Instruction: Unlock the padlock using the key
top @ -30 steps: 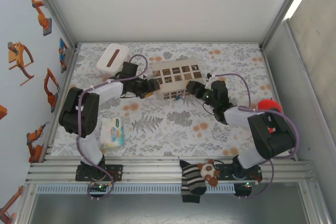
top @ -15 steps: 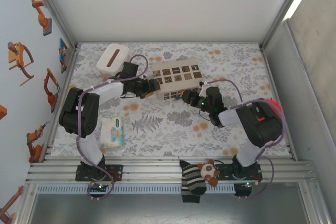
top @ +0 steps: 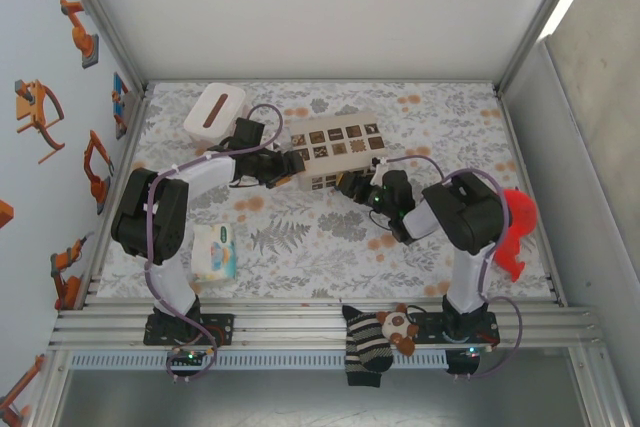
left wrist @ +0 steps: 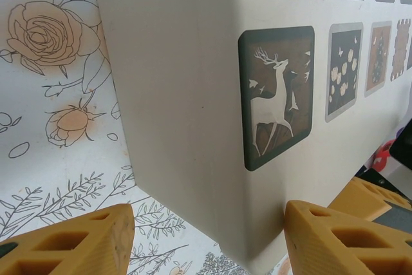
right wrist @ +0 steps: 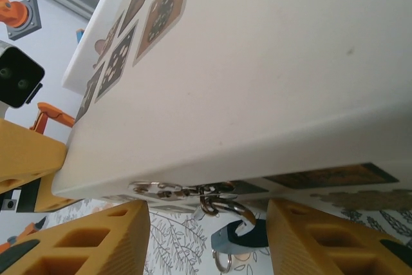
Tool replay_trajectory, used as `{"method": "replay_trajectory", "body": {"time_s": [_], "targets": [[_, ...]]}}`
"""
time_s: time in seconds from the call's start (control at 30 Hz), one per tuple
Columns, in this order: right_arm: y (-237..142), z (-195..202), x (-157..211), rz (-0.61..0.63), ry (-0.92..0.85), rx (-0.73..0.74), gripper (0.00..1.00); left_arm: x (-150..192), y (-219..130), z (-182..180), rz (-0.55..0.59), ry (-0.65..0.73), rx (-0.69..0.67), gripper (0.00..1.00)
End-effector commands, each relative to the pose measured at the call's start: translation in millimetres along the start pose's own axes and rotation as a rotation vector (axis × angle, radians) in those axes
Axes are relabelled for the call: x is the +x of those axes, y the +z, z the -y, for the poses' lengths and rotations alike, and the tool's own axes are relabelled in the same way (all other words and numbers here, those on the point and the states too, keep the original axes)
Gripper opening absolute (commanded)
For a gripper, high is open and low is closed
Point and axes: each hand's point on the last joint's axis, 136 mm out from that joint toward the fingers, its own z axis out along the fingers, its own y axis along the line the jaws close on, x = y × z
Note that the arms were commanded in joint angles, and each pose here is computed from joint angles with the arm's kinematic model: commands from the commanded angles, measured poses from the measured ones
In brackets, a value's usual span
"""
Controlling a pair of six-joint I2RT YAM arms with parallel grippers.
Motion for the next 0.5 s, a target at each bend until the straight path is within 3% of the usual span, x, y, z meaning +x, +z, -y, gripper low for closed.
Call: {"method": "replay_trajectory", "body": {"time_s": [0.0, 0.2, 0.47], "targets": [[7.5, -11.7, -14.2, 0.055, -0.039, -0.046, 0.49, 21.0, -0.4, -21.2, -0.054, -0.034, -0.087, 0.62], [12.0, -15.9, -13.0, 0.047, -0.048, -0.081, 0.46, 21.1, -2.0, -20.0, -0.05, -0.031, -0.086, 0.62], [9.5, -18.4, -10.4, 0.039, -0.037, -0.096, 0.35, 21.6, -1.9, -21.1, -0.051, -0.031, -0.088, 0.62]]}}
